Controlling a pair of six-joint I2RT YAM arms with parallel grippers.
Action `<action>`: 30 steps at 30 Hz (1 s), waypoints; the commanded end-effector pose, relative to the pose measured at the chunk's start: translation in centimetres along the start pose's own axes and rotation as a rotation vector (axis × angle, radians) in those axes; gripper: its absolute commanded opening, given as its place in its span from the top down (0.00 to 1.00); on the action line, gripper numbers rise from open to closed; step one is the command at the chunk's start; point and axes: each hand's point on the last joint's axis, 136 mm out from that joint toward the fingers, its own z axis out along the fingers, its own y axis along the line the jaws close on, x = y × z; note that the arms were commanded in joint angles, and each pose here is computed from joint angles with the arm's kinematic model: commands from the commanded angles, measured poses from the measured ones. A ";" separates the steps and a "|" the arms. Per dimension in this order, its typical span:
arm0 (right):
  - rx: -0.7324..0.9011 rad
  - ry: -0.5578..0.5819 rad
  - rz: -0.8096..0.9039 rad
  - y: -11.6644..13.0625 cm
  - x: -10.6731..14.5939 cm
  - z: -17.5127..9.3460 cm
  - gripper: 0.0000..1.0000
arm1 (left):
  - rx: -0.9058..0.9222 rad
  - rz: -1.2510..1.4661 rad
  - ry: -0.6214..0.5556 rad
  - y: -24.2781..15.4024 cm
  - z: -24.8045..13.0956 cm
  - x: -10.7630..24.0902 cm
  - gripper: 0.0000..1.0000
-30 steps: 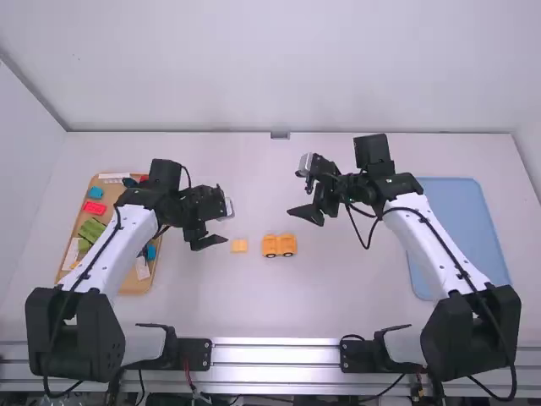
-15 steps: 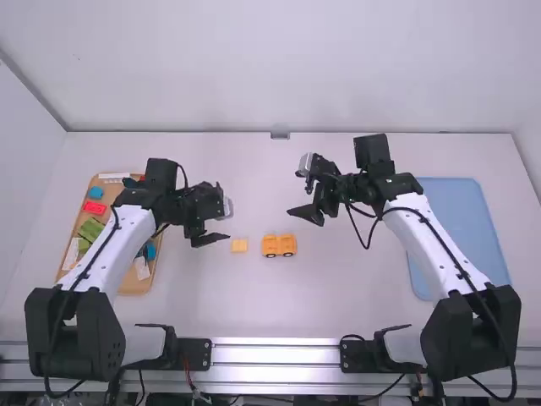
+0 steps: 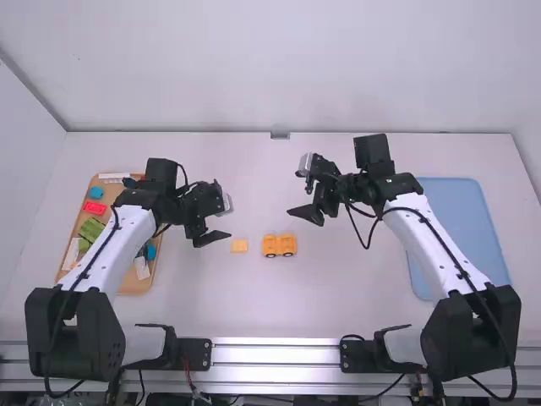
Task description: Assemble lego blocks to make yellow taxi
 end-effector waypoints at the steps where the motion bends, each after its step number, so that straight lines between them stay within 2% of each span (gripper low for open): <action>1: -0.006 -0.007 -0.007 0.4 -0.3 0.0 0.02 | 0.017 -0.013 -0.016 -0.5 0.3 0.3 0.01; 6: -0.006 -0.007 -0.006 0.4 -0.3 0.0 0.01 | 0.017 -0.002 -0.065 -0.7 1.0 0.1 0.01; 15: -0.022 -0.019 -0.001 0.7 -0.4 0.0 0.01 | 0.021 0.019 -0.108 -2.2 3.0 1.7 0.01; 21: -0.042 -0.040 -0.002 1.0 -0.8 0.0 0.01 | 0.025 0.028 -0.295 -3.0 4.7 2.1 0.01; 25: -0.029 -0.005 0.002 1.0 -0.4 0.5 0.01 | 0.059 -0.002 -0.363 -2.6 5.9 3.1 0.01; 30: -0.030 -0.016 0.047 1.1 0.6 1.0 0.02 | 0.128 0.021 -0.404 -3.0 7.7 4.2 0.01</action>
